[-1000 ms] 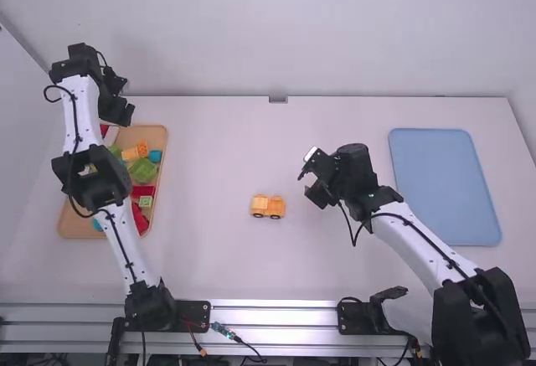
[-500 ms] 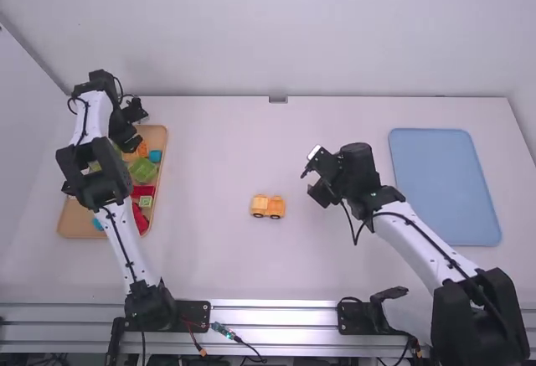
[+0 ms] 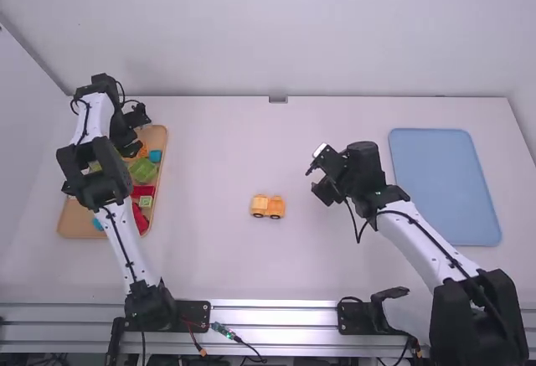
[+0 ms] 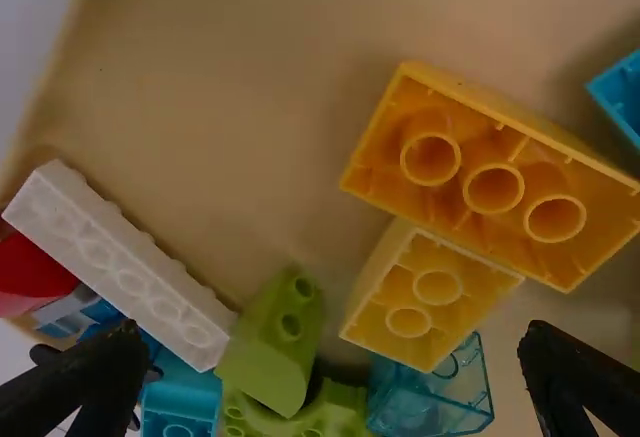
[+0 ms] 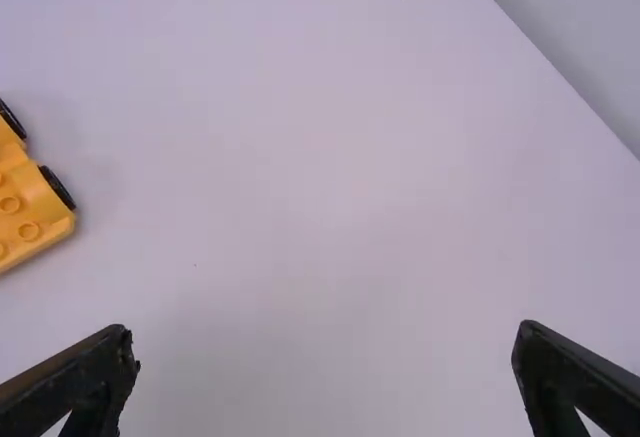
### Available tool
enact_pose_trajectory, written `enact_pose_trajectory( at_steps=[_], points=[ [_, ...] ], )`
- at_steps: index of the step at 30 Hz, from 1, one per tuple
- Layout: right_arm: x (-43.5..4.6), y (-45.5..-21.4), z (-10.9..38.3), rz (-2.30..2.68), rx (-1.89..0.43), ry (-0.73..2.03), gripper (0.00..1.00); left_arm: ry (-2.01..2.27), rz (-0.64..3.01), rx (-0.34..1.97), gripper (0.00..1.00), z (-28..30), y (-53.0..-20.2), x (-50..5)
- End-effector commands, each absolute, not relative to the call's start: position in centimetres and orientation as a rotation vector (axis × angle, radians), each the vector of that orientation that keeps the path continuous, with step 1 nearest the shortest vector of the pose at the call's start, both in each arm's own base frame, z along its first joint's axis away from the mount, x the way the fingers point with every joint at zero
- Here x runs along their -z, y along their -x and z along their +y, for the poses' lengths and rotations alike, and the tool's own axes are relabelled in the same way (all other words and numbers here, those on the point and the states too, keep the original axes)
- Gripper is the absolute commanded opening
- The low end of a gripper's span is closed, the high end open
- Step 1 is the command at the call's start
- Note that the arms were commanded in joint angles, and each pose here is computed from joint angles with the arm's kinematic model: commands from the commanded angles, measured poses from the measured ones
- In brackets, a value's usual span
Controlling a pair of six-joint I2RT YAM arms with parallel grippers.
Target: Assemble lego blocks to make yellow taxi
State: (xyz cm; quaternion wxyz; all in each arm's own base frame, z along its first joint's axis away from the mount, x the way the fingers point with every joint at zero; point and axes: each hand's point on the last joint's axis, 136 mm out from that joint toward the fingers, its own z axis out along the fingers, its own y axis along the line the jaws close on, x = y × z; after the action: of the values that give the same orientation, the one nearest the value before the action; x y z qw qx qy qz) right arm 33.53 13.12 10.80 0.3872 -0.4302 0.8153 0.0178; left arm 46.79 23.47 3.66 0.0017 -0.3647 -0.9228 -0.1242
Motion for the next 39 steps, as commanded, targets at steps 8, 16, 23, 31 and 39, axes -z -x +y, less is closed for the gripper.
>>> enact_pose_trajectory(
  at_steps=[8,16,23,31,39],
  points=[
    [-11.1,-33.5,13.1,2.070,-0.053,1.078,0.99,1.148,-2.860,0.355,0.99,23.0,-46.1,-3.2],
    [-11.2,-33.4,13.6,2.058,-0.059,1.092,0.99,1.467,-2.772,0.088,0.99,20.1,-44.8,-2.7],
    [-11.2,-33.6,13.3,2.057,-0.053,1.085,0.99,1.462,-2.800,0.168,0.99,21.0,-45.9,-2.8],
    [-11.1,-33.4,13.3,2.067,-0.057,1.085,0.99,1.482,-2.795,0.148,0.93,22.0,-45.3,-2.8],
    [-11.1,-33.4,13.4,2.064,-0.059,1.086,0.99,1.554,-2.783,0.035,0.93,21.7,-44.2,-2.7]
  ],
)
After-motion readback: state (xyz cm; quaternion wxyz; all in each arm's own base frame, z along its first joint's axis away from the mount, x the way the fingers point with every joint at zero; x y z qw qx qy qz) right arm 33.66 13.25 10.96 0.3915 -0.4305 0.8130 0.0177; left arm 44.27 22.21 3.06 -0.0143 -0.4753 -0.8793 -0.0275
